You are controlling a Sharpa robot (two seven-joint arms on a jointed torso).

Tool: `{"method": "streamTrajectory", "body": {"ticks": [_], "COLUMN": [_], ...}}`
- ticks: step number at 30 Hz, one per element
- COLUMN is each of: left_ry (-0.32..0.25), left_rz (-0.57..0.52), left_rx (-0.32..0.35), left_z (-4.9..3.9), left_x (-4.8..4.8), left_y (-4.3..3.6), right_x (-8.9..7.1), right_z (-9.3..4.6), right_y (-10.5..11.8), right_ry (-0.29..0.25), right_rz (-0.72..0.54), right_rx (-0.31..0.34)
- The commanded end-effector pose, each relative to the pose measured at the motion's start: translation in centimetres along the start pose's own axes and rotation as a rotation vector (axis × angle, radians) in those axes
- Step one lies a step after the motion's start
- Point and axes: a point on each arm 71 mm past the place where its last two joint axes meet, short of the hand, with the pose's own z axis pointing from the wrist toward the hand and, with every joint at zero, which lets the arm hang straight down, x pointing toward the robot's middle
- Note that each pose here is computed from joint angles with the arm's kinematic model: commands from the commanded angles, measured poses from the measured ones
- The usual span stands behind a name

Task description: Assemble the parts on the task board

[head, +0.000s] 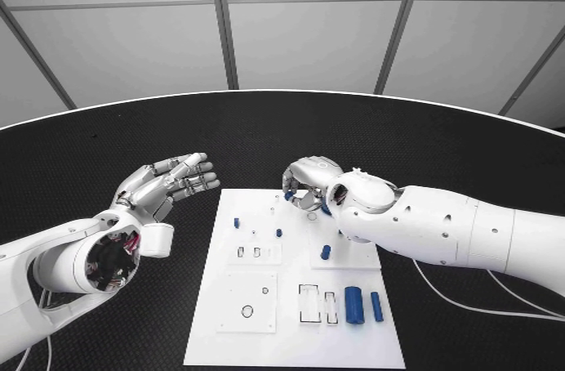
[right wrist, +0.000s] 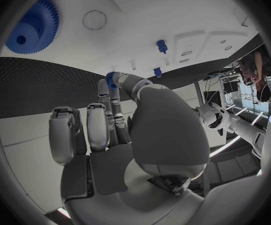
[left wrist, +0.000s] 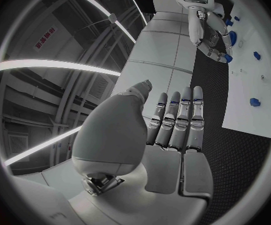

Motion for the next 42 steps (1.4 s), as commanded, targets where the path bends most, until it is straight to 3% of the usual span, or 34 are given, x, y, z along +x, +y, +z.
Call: {"method": "streamTrajectory", "body": {"ticks": [1, 42], "left_ry": [0.002, 0.021], "left_rz": [0.0, -0.004], "left_rx": [0.0, 0.006], "left_z": [0.01, 0.11], "left_x": [0.07, 0.73], "left_y": [-0.01, -0.38], "right_x": [0.2, 1.1], "right_z": [0.5, 3.0], "right_y": [0.4, 1.0], "right_ry": [0.004, 0.036], "right_rz": [-0.002, -0.023], "right_rx": [-0.001, 0.023]}}
